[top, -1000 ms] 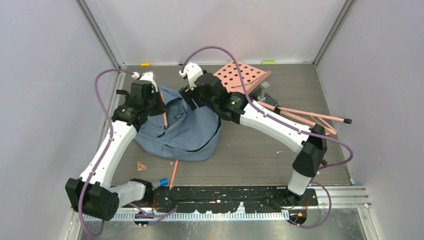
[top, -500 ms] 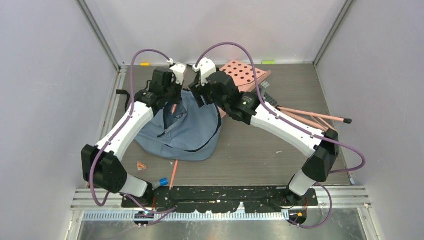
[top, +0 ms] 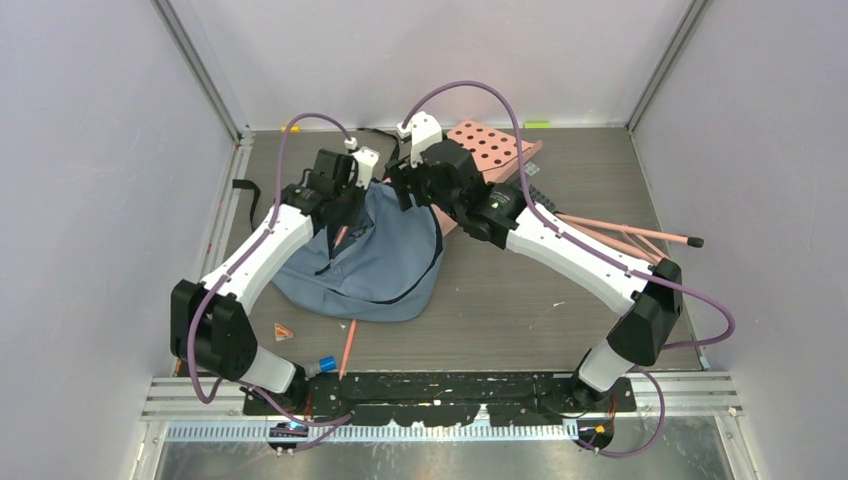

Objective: Pack the student bag
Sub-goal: Place the stationery in the student bag, then pick up the stationery from the center of the board.

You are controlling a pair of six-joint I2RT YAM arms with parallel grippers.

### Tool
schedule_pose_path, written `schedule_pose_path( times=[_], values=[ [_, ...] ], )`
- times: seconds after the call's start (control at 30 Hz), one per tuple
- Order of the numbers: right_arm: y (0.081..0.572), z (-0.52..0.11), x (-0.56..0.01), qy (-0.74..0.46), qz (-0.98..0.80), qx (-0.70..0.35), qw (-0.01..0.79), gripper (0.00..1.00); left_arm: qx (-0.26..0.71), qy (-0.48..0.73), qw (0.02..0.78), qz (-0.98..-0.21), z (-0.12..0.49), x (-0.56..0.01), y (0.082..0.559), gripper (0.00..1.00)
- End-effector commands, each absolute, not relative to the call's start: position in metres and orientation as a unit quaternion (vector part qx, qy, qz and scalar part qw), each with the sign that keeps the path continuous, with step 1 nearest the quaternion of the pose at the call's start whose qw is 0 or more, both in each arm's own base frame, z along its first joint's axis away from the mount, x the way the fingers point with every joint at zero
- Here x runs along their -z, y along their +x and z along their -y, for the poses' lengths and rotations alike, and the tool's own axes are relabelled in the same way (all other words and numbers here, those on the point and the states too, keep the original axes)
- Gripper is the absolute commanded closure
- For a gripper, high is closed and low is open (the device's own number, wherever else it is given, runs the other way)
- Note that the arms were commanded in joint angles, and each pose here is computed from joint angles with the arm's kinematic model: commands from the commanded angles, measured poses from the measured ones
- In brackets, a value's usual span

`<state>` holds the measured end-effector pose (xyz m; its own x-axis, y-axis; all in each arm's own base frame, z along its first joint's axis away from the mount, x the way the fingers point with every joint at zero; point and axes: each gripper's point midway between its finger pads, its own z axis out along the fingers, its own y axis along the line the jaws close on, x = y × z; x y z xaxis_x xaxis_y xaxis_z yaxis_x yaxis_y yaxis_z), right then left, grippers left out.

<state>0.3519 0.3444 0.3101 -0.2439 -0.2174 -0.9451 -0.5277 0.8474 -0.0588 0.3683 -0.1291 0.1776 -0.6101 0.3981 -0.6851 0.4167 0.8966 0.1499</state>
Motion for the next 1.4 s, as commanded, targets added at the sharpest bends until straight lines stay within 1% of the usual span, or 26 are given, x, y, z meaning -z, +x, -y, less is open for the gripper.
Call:
schedule_pose_path(
  times=[0.0, 0.07, 0.17, 0.27, 0.3, 0.33, 0.47, 0.6, 0.7, 0.8, 0.97, 1.13, 1.27, 1.37],
  values=[
    [0.351, -0.338, -0.343, -0.209, -0.758, -0.161, 0.597, 0.24, -0.005, 0.221, 0.383, -0.897, 0.12, -0.181, 0.36, 0.87],
    [0.351, -0.337, -0.343, -0.207, -0.758, -0.162, 0.596, 0.24, -0.011, 0.211, 0.383, -0.899, 0.117, -0.181, 0.359, 0.84],
    [0.35, -0.337, -0.343, -0.207, -0.758, -0.164, 0.596, 0.24, -0.014, 0.201, 0.389, -0.899, 0.114, -0.185, 0.357, 0.72],
    [0.35, -0.335, -0.341, -0.205, -0.76, -0.161, 0.596, 0.24, 0.003, 0.211, 0.397, -0.893, 0.119, -0.189, 0.354, 0.56],
    [0.351, -0.334, -0.341, -0.204, -0.76, -0.161, 0.596, 0.24, 0.004, 0.211, 0.399, -0.892, 0.119, -0.191, 0.353, 0.54],
    [0.351, -0.334, -0.341, -0.203, -0.76, -0.161, 0.596, 0.24, 0.005, 0.21, 0.4, -0.892, 0.119, -0.193, 0.352, 0.52],
    [0.35, -0.333, -0.342, -0.203, -0.76, -0.162, 0.596, 0.24, 0.022, 0.204, 0.421, -0.884, 0.123, -0.21, 0.349, 0.5],
    [0.35, -0.33, -0.342, -0.199, -0.76, -0.159, 0.597, 0.24, 0.092, 0.204, 0.452, -0.864, 0.144, -0.241, 0.34, 0.41],
    [0.35, -0.326, -0.342, -0.193, -0.762, -0.154, 0.598, 0.24, 0.148, 0.181, 0.445, -0.865, 0.156, -0.258, 0.324, 0.36],
    [0.351, -0.321, -0.34, -0.196, -0.766, -0.139, 0.596, 0.24, 0.187, 0.152, 0.431, -0.87, 0.159, -0.264, 0.301, 0.31],
    [0.355, -0.311, -0.34, -0.193, -0.774, -0.106, 0.593, 0.24, 0.224, 0.118, 0.393, -0.884, 0.154, -0.251, 0.253, 0.28],
    [0.354, -0.306, -0.335, -0.182, -0.778, -0.107, 0.591, 0.24, 0.211, 0.084, 0.324, -0.919, 0.136, -0.22, 0.208, 0.32],
    [0.356, -0.301, -0.335, -0.17, -0.779, -0.11, 0.594, 0.24, 0.18, 0.035, 0.287, -0.94, 0.118, -0.192, 0.184, 0.34],
    [0.357, -0.297, -0.337, -0.158, -0.78, -0.113, 0.594, 0.24, 0.188, 0.001, 0.246, -0.951, 0.12, -0.17, 0.169, 0.35]
  ],
)
